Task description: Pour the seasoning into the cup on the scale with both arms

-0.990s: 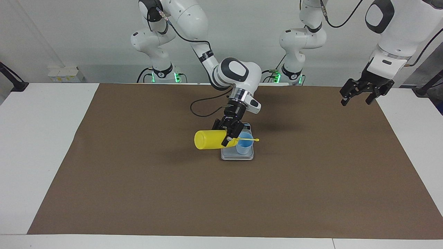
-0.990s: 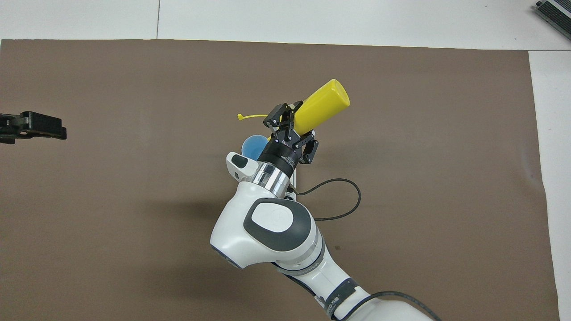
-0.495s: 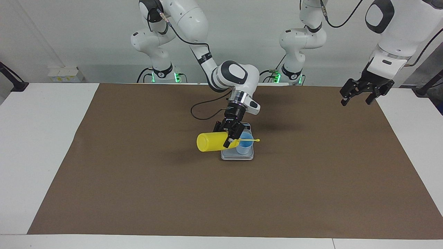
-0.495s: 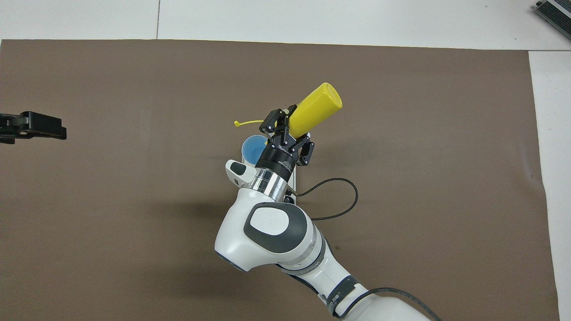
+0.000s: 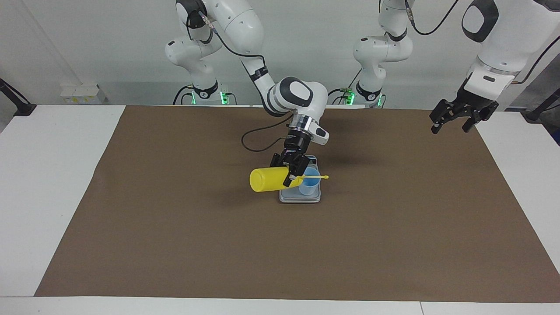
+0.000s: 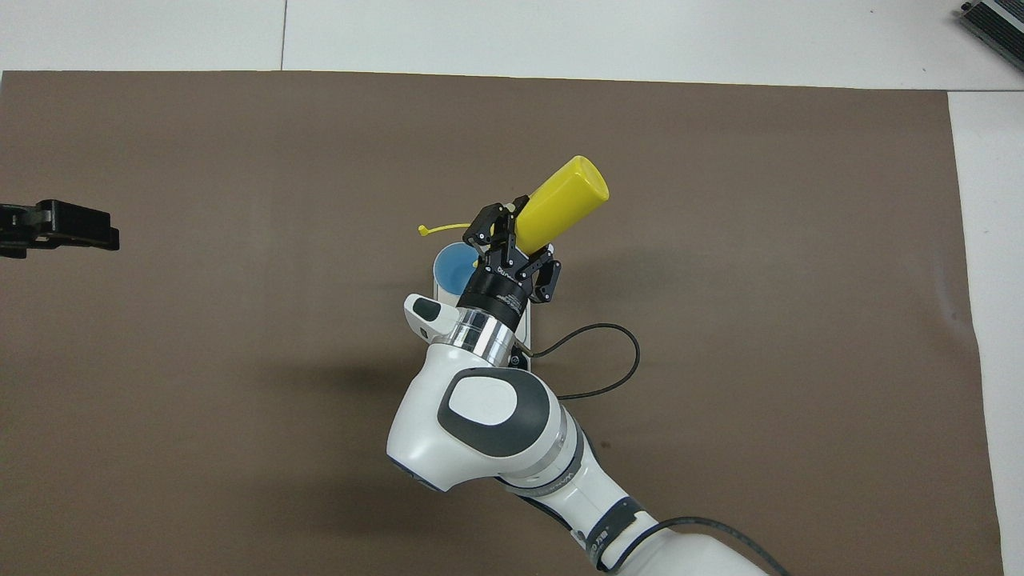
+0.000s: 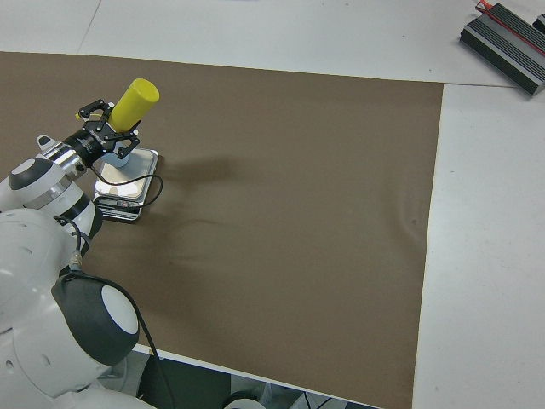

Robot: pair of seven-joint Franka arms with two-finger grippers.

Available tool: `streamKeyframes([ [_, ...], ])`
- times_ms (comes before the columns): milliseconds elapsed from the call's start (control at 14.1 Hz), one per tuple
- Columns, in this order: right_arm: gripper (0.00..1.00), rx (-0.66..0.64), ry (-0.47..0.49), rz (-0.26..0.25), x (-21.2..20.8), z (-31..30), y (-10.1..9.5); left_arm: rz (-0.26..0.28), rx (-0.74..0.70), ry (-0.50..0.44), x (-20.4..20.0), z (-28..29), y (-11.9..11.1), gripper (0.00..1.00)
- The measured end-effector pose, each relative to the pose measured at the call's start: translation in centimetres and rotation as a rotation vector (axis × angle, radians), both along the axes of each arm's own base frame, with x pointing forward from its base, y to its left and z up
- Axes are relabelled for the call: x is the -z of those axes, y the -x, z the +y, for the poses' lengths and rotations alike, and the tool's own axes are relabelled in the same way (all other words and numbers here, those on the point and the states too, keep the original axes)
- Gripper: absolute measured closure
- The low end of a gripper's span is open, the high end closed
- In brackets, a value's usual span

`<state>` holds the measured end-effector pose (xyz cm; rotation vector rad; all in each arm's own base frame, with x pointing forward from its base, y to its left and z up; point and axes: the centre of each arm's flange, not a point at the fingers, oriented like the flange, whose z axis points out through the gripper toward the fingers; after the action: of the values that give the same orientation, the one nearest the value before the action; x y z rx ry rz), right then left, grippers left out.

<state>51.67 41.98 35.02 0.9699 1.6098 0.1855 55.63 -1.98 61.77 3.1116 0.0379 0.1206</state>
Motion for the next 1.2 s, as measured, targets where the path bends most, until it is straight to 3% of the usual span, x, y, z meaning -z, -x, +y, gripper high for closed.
streamKeyframes([
  [495,0.46,0.042,-0.108,-0.049,-0.1,1.3,1.3,0.000,0.000,0.000,0.0,0.0,0.0,0.00],
  [707,0.46,0.112,-0.199,-0.028,-1.7,0.9,1.4,0.000,0.000,0.000,0.0,0.0,0.0,0.00],
  [1202,0.46,0.348,-0.601,0.079,-10.0,-5.5,0.2,0.000,0.000,0.000,0.0,0.0,0.0,0.00],
])
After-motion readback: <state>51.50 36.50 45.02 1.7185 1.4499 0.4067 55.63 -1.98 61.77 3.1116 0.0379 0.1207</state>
